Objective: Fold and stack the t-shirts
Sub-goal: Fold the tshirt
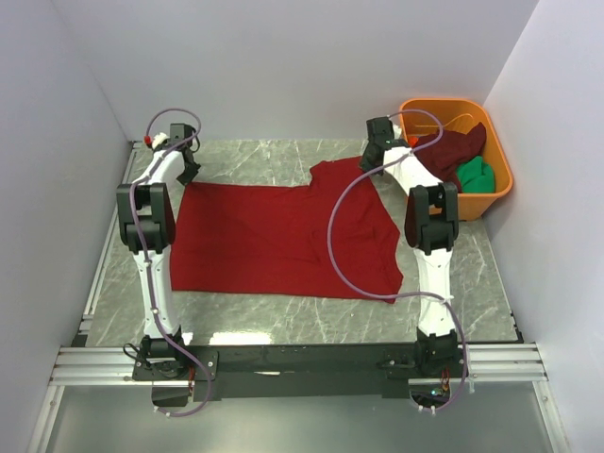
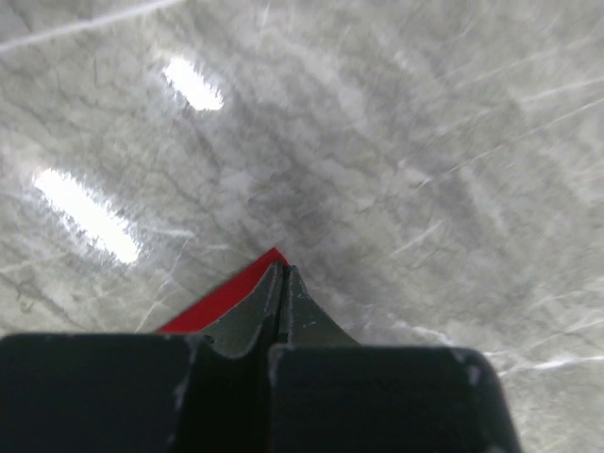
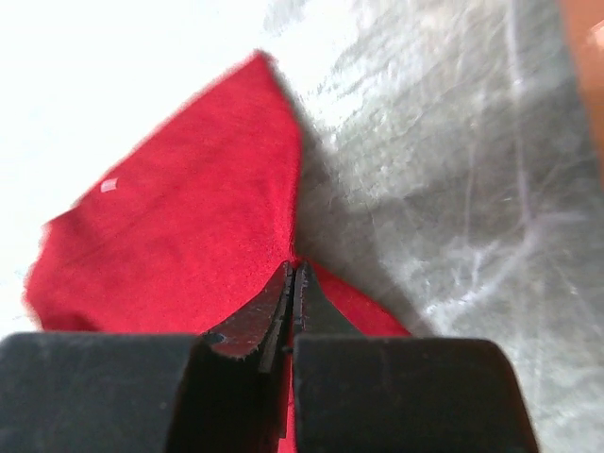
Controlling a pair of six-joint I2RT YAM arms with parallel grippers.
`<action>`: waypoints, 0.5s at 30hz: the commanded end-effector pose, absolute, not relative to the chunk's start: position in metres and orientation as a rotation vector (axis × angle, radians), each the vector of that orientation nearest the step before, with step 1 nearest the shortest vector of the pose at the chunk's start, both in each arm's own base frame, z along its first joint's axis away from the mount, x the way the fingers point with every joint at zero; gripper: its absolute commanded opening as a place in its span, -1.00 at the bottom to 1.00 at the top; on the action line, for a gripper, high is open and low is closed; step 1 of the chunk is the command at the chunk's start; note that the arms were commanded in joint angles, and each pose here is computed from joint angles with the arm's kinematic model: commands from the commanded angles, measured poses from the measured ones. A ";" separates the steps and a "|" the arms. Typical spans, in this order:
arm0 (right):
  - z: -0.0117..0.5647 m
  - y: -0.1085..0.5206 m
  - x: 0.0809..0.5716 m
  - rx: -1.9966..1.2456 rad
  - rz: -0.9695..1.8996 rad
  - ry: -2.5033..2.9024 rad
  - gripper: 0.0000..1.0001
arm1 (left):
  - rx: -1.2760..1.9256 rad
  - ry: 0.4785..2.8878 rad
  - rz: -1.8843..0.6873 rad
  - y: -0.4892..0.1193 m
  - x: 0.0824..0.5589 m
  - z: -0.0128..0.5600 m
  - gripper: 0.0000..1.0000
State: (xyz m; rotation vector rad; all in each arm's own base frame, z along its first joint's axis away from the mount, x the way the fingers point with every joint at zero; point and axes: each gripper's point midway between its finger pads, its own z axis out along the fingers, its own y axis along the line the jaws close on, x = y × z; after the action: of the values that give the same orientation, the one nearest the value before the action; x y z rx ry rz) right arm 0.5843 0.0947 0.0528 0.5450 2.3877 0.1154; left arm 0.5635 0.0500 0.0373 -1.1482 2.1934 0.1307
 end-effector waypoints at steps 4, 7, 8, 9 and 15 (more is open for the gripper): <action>0.152 0.079 0.601 0.523 0.167 2.168 -1.00 | -1.062 2.026 0.002 0.057 0.597 0.117 -0.99; 0.161 0.079 0.597 0.519 0.182 2.153 -1.00 | -1.043 2.016 -0.022 0.055 0.601 0.123 -0.99; 0.164 0.079 0.595 0.517 0.189 2.150 -1.00 | -1.039 2.020 -0.023 0.055 0.600 0.122 -0.99; 0.162 0.080 0.593 0.518 0.195 2.152 -1.00 | -1.040 2.014 -0.029 0.055 0.600 0.125 -0.99; 0.165 0.084 0.572 0.517 0.229 2.159 -1.00 | -1.045 1.999 -0.076 0.054 0.592 0.131 -0.99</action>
State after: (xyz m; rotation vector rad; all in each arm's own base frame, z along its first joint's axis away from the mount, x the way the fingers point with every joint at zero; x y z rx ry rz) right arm 0.5725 0.0875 0.1280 0.5237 2.2531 0.1937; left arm 0.5849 0.0489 0.0723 -1.0820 2.1202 -0.0004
